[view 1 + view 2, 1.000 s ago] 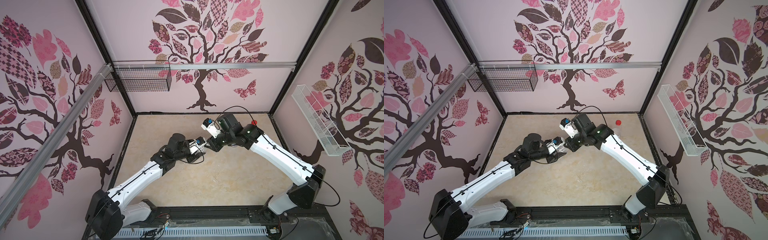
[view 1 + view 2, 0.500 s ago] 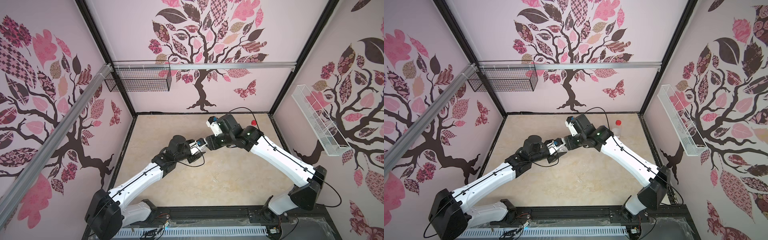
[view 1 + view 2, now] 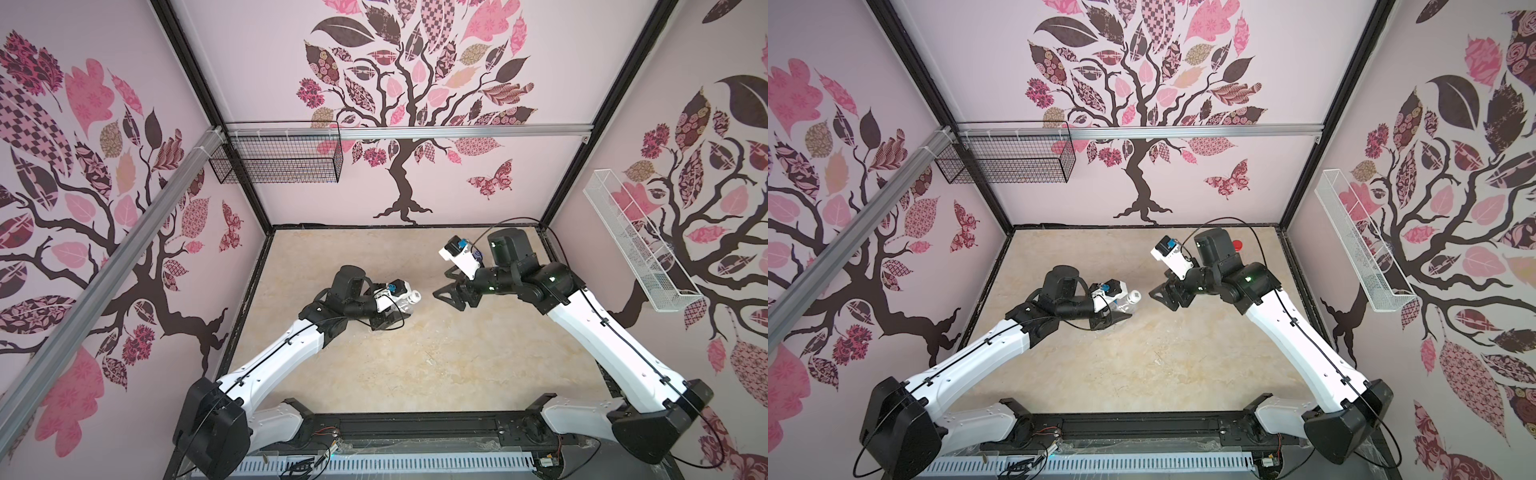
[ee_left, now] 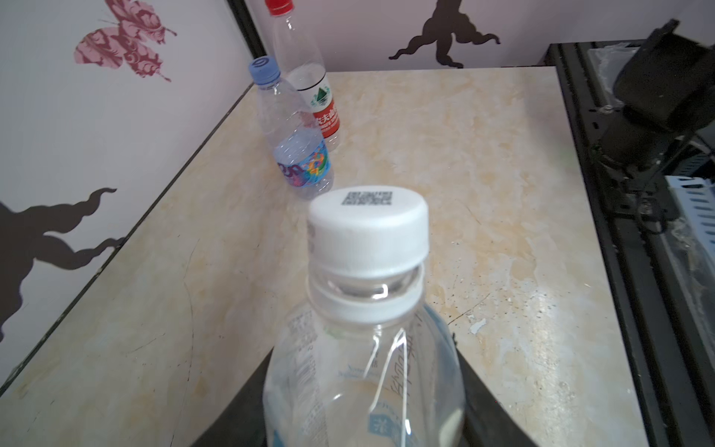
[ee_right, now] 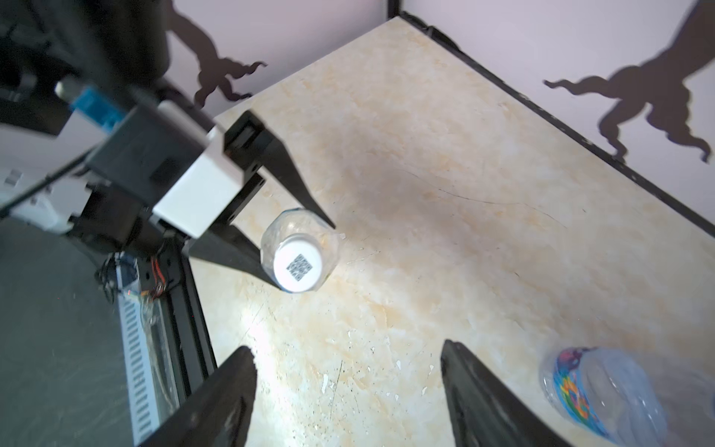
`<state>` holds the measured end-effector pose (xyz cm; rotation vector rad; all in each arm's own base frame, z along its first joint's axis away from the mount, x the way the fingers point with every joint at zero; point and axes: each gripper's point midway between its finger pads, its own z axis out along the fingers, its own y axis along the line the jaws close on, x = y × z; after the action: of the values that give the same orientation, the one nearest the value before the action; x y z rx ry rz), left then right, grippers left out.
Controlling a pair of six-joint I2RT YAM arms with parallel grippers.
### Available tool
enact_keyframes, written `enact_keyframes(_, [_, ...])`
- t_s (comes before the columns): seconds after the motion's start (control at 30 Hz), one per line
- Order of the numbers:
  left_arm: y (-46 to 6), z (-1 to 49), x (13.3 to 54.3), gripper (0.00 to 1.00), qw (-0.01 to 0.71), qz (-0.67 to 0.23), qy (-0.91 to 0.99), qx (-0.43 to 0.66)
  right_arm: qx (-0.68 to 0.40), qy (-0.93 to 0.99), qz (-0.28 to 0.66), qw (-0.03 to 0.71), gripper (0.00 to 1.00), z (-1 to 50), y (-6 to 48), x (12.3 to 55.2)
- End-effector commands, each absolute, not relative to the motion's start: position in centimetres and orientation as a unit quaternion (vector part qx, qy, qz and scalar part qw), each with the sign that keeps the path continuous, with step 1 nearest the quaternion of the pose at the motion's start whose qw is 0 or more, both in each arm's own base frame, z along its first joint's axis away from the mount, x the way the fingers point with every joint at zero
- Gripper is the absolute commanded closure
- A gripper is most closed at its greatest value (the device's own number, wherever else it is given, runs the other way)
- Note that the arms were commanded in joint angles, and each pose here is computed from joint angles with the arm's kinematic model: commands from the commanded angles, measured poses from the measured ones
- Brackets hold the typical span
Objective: Screw on the bottle caps
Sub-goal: Screw the bottle cap onto the plastic bottle.
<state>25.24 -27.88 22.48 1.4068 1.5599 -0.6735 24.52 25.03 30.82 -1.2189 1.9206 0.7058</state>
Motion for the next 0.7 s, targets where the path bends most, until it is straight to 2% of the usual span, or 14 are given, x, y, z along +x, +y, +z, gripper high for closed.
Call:
enact_keyframes(0.0, [-29.0, 23.6, 22.9, 0.65, 0.423, -0.337, 0.587, 0.602, -0.606, 0.627, 0.286, 0.398, 0.23, 31.6, 26.6, 22.2])
enact_keyframes(0.13, [-29.3, 23.9, 22.2, 0.64, 0.400, -0.353, 0.573, 0.622, -0.644, 0.582, 0.297, 0.398, 0.24, 32.0, 27.4, 21.8])
enact_keyframes(0.37, [-29.3, 24.2, 22.2, 0.64, 0.400, -0.351, 0.569, 0.627, -0.678, 0.540, 0.327, 0.378, 0.40, 32.6, 28.0, 20.5])
enact_keyframes(0.67, [-29.5, 24.5, 22.1, 0.64, 0.404, -0.359, 0.564, 0.624, -0.697, 0.539, 0.303, 0.364, 0.41, 30.6, 28.5, 20.5])
